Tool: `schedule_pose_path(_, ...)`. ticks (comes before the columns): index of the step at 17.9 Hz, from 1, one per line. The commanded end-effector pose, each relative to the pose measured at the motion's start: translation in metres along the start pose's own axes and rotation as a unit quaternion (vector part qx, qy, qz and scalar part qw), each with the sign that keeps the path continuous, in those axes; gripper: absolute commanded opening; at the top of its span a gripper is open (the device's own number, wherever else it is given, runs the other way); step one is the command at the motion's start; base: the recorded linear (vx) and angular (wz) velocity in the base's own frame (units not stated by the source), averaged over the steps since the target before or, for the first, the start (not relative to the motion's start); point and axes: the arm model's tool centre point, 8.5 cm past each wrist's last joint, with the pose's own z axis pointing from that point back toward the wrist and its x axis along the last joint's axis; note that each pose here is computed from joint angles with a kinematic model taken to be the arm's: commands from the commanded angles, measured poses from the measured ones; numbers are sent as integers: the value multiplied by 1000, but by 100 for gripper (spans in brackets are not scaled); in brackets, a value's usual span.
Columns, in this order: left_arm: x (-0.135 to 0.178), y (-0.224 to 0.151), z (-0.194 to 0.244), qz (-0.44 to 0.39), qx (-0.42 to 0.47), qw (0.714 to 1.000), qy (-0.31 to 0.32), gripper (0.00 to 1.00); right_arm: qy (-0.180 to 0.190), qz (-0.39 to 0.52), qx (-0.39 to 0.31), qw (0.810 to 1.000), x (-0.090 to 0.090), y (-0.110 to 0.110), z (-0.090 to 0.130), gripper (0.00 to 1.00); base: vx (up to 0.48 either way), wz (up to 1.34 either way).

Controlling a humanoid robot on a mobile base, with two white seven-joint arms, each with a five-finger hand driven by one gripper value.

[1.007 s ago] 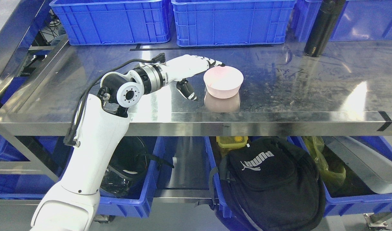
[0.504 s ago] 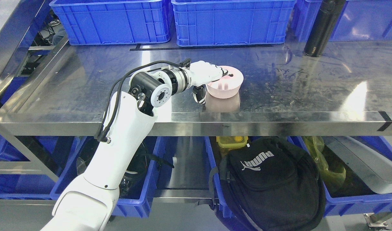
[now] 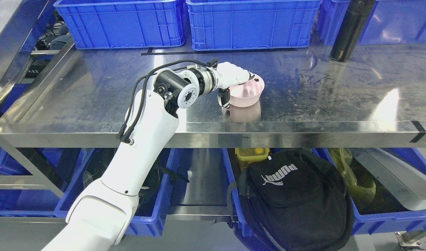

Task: Stack pink IKEA bowl on shelf middle layer
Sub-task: 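Hook the left hand fingers under the pink bowl's rim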

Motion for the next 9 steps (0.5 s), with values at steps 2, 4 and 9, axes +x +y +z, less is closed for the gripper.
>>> schedule_pose_path(2, -1, -21, -22, 31, -47, 998, -21, 73, 4, 1, -8, 1000, -10, -10, 0, 100, 0, 0)
schedule_pose_path(4, -2, -23, -22, 33, -51, 998, -22, 67, 4, 1, -8, 1000, -10, -10, 0, 100, 0, 0)
schedule_pose_path(9, -1, -25, -22, 34, -53, 998, -31, 46, 4, 1, -8, 1000, -10, -10, 0, 100, -4, 28)
